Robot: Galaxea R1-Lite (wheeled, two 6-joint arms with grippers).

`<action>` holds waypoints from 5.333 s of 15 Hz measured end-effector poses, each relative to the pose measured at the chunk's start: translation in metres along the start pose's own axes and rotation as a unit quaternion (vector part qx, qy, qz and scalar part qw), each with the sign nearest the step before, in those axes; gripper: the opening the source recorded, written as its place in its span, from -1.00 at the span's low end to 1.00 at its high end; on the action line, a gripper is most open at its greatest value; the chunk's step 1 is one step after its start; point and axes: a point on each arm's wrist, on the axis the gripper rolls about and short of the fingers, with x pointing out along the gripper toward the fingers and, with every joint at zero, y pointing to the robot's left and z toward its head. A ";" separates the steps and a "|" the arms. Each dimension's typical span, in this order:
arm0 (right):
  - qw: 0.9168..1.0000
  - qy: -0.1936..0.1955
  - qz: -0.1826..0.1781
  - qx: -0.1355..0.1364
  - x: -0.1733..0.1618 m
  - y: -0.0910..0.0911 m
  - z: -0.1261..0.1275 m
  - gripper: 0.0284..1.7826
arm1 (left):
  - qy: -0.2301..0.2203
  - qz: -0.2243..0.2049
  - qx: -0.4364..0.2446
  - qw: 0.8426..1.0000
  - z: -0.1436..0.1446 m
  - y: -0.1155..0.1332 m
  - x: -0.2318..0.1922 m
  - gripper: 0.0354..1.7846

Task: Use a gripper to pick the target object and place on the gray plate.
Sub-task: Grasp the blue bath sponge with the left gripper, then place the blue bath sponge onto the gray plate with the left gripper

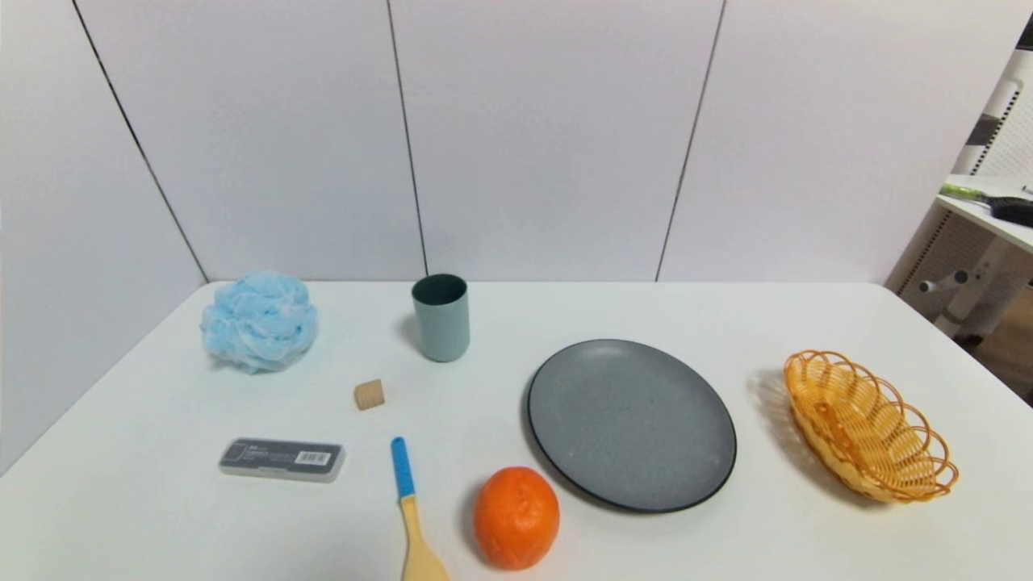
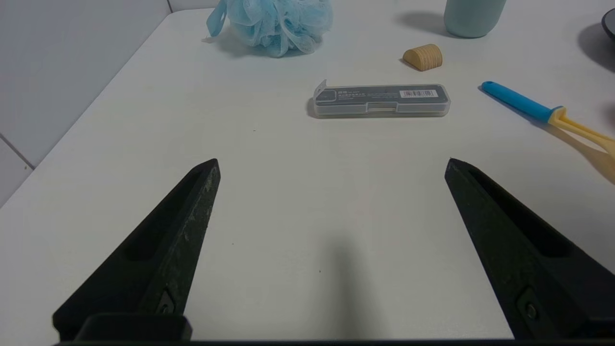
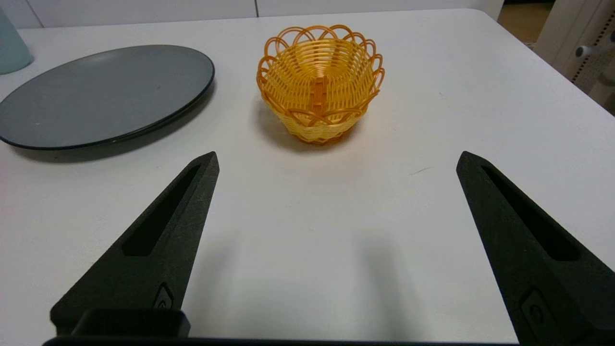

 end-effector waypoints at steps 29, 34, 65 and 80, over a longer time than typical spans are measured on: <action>1.000 0.000 0.000 0.000 0.000 0.000 0.000 0.92 | -0.030 -0.003 0.011 0.999 0.224 0.008 0.059 0.89; 1.000 0.000 0.000 0.000 0.000 0.000 0.000 0.92 | 0.005 0.003 0.010 1.000 0.286 0.013 0.158 0.89; 1.000 0.000 0.000 0.000 0.000 0.000 0.000 0.92 | 0.456 0.018 -0.019 0.890 0.073 0.045 0.432 0.89; 1.000 0.000 0.000 0.000 0.000 0.000 0.000 0.92 | 0.341 -0.059 0.059 0.936 0.171 0.035 0.374 -0.15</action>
